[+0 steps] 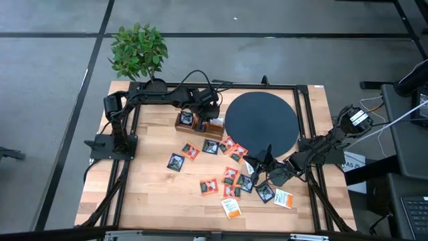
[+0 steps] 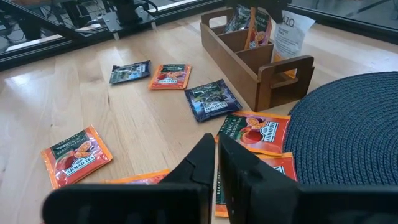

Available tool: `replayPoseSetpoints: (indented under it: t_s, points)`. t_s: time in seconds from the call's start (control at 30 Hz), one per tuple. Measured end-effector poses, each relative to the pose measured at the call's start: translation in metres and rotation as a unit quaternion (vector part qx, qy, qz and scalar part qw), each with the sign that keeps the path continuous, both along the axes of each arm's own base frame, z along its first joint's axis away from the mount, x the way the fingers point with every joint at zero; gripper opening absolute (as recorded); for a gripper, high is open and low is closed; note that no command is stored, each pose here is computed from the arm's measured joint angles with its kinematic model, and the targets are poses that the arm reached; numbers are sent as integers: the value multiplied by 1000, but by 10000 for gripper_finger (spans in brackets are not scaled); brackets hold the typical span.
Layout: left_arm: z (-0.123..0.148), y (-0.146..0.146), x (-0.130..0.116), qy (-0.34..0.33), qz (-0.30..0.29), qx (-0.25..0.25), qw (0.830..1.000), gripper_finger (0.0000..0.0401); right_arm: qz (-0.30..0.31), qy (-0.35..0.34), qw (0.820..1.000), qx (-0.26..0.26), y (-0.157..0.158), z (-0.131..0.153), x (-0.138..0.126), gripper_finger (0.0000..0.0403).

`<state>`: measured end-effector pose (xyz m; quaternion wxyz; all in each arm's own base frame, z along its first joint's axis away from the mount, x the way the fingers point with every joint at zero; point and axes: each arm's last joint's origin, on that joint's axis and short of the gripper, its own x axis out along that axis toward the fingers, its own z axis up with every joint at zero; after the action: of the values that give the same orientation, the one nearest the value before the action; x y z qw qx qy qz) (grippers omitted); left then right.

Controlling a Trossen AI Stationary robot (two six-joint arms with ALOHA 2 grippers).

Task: Pick & Place Tea
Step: Put the white tea bag into the right section of the wooden organizer

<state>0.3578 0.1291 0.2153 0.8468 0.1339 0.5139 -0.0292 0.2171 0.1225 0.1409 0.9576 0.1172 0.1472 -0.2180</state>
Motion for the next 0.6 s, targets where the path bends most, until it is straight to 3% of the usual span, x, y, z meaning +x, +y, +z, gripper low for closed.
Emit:
replayPoseSetpoints:
  t_s: [0.4,0.6]
  points:
    - [2,0,0,-3,-8,6,1000,87,11,4,1000,6,1,0,0,25]
    - [17,0,-5,-16,-4,47,999,102,10,4,1000,6,1,0,0,25]
